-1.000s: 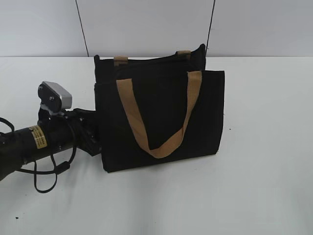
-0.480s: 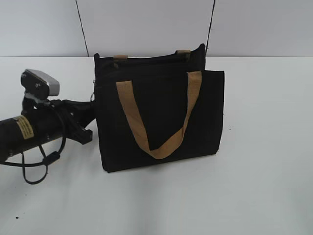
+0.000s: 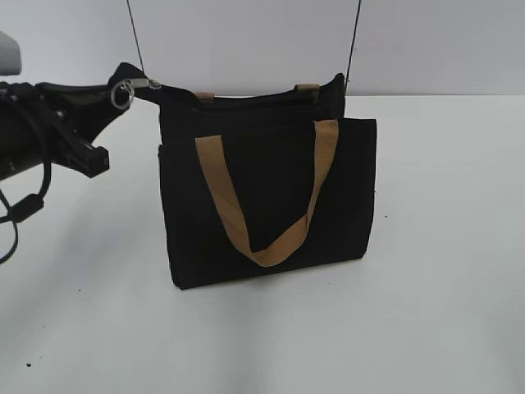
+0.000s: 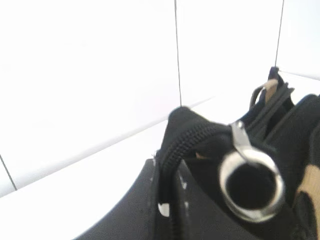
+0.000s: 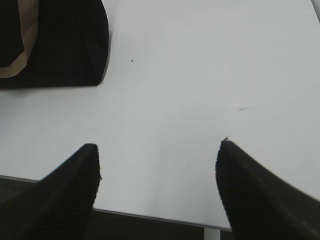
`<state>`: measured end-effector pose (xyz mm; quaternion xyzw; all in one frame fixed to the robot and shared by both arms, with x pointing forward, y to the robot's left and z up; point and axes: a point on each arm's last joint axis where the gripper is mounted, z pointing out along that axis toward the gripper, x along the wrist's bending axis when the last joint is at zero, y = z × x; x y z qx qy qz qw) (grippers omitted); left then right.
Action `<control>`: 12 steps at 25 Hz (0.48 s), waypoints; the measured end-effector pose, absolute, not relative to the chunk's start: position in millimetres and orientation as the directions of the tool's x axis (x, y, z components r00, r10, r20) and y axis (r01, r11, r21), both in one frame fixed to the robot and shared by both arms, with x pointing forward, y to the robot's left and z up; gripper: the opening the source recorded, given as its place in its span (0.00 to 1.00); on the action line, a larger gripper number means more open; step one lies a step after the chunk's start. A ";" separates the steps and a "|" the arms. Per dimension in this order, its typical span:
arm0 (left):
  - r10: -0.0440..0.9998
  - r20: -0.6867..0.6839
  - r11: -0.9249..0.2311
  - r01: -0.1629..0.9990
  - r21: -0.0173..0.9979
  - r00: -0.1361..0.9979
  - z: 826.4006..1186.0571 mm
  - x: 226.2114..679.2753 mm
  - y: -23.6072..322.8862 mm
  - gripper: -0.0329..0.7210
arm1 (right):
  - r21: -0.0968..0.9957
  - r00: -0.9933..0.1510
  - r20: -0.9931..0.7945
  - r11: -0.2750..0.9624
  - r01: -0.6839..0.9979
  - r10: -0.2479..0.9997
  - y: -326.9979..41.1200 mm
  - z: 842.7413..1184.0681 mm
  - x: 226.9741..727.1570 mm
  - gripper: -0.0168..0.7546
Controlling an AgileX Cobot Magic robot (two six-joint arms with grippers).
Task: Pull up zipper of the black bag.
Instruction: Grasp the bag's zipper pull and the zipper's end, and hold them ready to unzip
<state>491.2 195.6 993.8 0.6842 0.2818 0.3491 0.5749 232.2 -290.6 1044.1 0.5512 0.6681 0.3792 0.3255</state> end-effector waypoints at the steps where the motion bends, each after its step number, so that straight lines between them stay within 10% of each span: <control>1: 0.790 0.154 -0.168 -0.031 0.985 0.593 1000.7 488.6 196.5 0.09 | 0.866 -0.180 -0.017 0.105 0.490 0.983 -290.6 1044.1 232.2 0.74; 12: 0.789 0.133 -0.129 -0.049 0.990 0.600 1014.8 481.5 197.2 0.09 | 0.866 -0.184 -0.013 0.103 0.489 0.983 -290.1 1044.2 232.2 0.74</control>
